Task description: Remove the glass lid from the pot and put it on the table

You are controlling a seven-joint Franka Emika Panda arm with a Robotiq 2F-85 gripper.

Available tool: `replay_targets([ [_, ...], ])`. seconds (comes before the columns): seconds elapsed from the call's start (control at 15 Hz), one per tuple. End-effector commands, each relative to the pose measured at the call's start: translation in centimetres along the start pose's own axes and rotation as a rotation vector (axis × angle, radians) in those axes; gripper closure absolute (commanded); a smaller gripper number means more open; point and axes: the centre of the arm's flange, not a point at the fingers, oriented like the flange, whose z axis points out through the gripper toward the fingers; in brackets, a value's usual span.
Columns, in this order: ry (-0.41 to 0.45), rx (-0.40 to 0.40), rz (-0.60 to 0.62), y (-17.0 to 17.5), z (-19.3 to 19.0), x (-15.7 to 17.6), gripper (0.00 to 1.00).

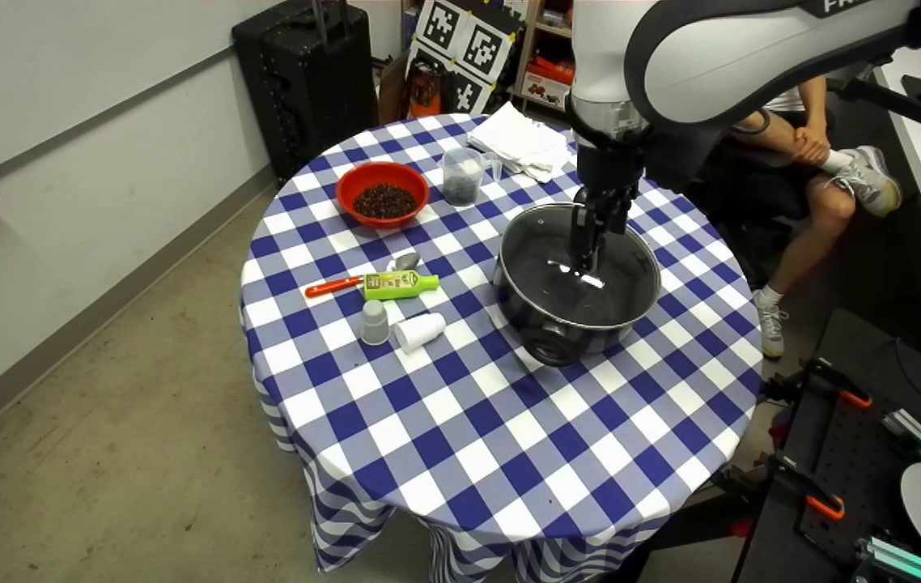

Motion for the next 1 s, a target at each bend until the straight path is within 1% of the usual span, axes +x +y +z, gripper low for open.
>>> replay_targets([
  [0.0, 0.003, 0.002, 0.015, -0.1, 0.0, 1.5, 0.00],
  [0.33, -0.005, 0.006, 0.019, 0.4, 0.6, 1.9, 0.00],
  [0.4, -0.007, 0.009, 0.022, 0.5, 0.8, 1.9, 0.02],
  [0.47, -0.008, 0.011, 0.024, 0.6, 0.9, 1.9, 0.08],
  [0.53, -0.011, 0.011, 0.025, 0.6, 1.1, 1.9, 0.22],
  [0.6, -0.012, 0.012, 0.026, 0.7, 1.2, 2.0, 0.31],
  [0.73, -0.013, 0.010, 0.028, 0.9, 1.4, 2.1, 0.46],
  [0.93, -0.012, 0.009, 0.036, 1.5, 1.3, 2.2, 0.71],
])
